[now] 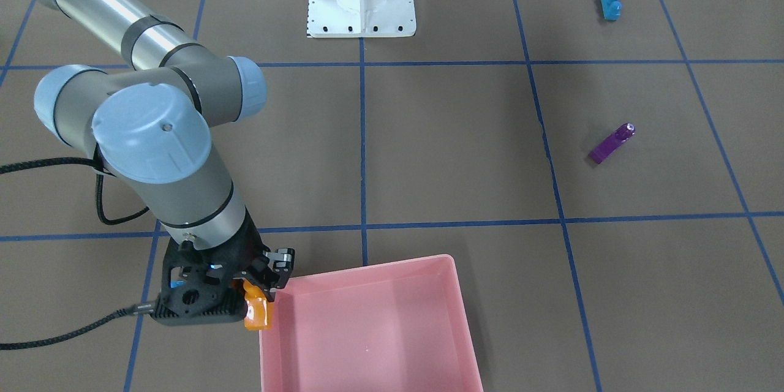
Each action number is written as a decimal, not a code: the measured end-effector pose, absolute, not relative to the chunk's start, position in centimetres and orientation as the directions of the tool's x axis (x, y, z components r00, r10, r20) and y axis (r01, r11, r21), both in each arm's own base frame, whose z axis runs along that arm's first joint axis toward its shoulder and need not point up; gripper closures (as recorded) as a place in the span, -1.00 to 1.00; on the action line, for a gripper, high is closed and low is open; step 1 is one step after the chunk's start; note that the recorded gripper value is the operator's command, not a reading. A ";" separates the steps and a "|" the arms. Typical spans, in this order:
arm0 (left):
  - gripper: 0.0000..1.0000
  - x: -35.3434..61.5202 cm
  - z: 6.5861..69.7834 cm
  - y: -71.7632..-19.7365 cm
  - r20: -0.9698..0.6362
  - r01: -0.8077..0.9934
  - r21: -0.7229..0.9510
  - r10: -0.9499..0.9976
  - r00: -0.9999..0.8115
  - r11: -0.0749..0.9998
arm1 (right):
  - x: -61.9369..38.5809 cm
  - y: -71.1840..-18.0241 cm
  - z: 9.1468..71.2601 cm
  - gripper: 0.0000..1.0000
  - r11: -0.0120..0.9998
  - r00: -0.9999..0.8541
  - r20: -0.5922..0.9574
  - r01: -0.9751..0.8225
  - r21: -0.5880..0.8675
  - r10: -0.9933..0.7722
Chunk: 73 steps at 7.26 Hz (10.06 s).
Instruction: Put all blocks into box
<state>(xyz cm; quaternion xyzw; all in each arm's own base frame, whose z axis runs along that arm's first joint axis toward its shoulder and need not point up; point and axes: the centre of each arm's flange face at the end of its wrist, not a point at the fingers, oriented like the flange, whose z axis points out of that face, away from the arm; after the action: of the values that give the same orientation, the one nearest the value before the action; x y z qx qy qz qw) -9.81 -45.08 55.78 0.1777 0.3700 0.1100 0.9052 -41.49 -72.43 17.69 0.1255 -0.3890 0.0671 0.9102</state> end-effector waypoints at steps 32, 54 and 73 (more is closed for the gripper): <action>-0.21 26.6 56.0 -42.7 -0.456 -0.487 0.557 0.738 0.498 0.672 | -19.2 -50.6 29.1 -0.99 0.969 0.738 0.654 0.003 0.247 -0.169; 1.00 42.0 11.6 -67.5 -0.774 0.309 0.068 -0.145 0.617 0.949 | -20.4 -51.9 30.0 -0.99 0.973 0.746 0.646 0.011 0.231 -0.161; -1.00 35.5 29.3 -56.8 -0.657 0.033 0.371 0.237 0.715 0.928 | -40.8 -70.1 42.9 -0.55 0.957 0.733 0.671 -0.105 0.270 -0.109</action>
<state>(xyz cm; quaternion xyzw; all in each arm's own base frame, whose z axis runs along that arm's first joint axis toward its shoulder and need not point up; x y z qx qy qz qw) 35.47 -56.85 29.28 0.1810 0.3731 0.0560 0.9082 -40.76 -70.07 42.90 0.1465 -0.3653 -0.0010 0.9193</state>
